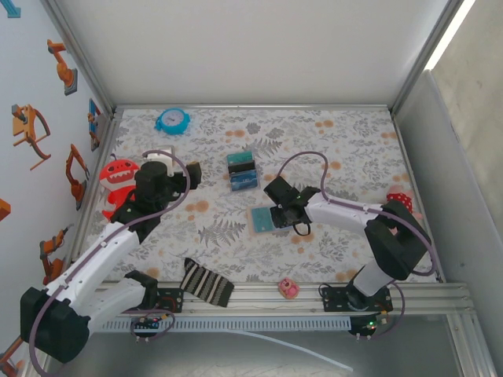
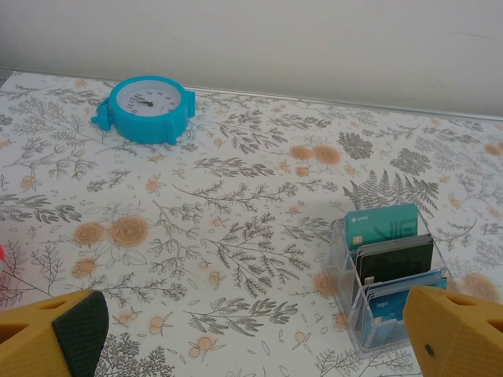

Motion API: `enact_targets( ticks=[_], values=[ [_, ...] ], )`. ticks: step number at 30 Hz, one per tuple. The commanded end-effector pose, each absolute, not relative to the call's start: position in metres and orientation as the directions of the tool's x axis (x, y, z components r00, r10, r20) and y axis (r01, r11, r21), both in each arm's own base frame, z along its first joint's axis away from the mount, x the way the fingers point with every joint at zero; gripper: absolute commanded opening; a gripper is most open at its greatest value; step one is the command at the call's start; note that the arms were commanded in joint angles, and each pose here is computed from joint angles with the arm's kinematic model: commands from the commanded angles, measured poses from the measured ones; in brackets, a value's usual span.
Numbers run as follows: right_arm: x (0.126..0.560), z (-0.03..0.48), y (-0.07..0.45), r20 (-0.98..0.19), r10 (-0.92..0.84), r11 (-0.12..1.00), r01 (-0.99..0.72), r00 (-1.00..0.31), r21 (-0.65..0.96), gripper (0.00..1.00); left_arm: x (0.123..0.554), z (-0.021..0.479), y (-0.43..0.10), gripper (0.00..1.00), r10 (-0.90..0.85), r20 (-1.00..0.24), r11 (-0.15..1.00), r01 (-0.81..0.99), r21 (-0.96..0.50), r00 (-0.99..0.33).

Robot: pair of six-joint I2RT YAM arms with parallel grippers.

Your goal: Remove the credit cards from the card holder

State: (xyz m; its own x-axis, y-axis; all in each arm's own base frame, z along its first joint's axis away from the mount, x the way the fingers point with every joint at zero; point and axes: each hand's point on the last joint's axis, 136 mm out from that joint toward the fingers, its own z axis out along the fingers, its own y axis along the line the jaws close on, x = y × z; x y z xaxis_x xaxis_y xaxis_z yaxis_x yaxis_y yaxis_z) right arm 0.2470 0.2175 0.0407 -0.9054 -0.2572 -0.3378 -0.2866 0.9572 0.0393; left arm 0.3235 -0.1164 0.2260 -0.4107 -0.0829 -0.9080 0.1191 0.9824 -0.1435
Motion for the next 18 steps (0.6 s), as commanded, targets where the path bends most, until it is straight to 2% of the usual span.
enact_targets(
  ticks=[1, 12, 18],
  values=[
    [0.247, 0.041, 0.200, -0.334, -0.201, 0.975, -0.221, -0.921, 0.023, 0.34, 0.320, 0.217, -0.118, 0.97, -0.049, -0.901, 0.987, 0.115, -0.109, -0.432],
    [0.251, 0.043, 0.167, -0.325, -0.044, 0.994, -0.074, -0.945, 0.079, 0.29, 0.295, 0.162, -0.154, 0.97, 0.060, -0.841, 0.982, 0.185, -0.049, -0.538],
    [0.253, 0.058, 0.181, -0.353, 0.010, 0.969, -0.078, -0.936, 0.235, 0.26, 0.283, 0.129, -0.189, 0.97, 0.120, -0.814, 0.968, 0.250, -0.032, -0.569]
  ],
)
